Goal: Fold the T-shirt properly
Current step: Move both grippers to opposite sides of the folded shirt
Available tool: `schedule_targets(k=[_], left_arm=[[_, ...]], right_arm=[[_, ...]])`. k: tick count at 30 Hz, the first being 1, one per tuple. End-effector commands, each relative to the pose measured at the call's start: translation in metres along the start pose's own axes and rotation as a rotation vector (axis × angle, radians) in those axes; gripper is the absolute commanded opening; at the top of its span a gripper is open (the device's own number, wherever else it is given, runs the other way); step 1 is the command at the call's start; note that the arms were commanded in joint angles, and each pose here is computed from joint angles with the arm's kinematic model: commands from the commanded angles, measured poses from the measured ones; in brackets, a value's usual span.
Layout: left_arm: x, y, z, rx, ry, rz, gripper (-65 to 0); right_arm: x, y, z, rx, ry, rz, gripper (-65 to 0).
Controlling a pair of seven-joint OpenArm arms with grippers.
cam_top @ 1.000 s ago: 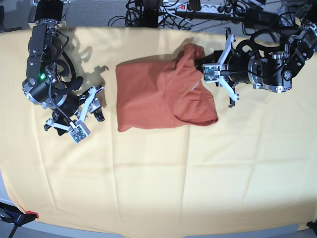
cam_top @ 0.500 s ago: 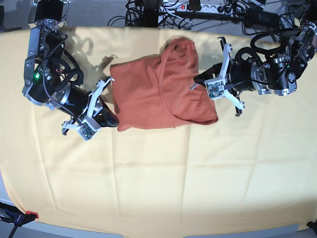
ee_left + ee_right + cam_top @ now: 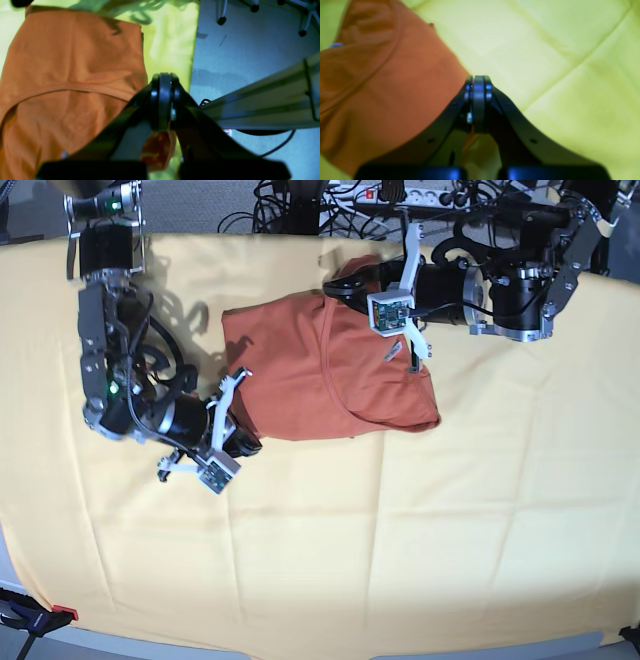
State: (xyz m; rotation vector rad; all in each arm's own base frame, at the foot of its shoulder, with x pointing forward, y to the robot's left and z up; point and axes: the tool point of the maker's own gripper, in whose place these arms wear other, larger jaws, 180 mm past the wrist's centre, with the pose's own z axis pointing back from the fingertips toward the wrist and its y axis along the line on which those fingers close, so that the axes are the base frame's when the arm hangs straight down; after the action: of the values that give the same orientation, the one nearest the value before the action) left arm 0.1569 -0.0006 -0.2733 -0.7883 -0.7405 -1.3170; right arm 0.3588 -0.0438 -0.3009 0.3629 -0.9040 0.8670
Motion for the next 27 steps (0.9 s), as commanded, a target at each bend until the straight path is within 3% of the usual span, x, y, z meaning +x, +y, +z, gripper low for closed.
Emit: schedule_targets(k=[1,6,11,17,23,27], left_arm=[[0.006,-0.005,-0.002,-0.009,-0.023,-0.021,-65.0],[-0.020,-0.017,-0.024,-0.014,0.098,-0.091,-65.0],[-0.039,0.006,-0.030,0.103,0.148,-0.099,-65.0],[-0.064,0.018,-0.031,0.132,0.221,-0.076,-65.0],[-0.084,0.049,-0.023,0.260,0.293,-0.063,-65.0],[-0.100,0.064,-0.020,0.284,0.339,-0.051,-65.0]], right_arm=[[0.020,-0.008,0.001,-0.008,-0.047,0.030,-65.0],[0.017,-0.012,-0.025,0.041,0.027,0.056,-65.0],[-0.002,-0.021,-0.045,0.041,0.161,0.117,-65.0],[-0.022,-0.026,-0.052,0.057,0.218,0.077,-65.0],[-0.033,-0.021,-0.052,0.080,0.245,0.048,-65.0],[-0.037,-0.020,-0.050,0.085,0.269,0.043,-65.0]])
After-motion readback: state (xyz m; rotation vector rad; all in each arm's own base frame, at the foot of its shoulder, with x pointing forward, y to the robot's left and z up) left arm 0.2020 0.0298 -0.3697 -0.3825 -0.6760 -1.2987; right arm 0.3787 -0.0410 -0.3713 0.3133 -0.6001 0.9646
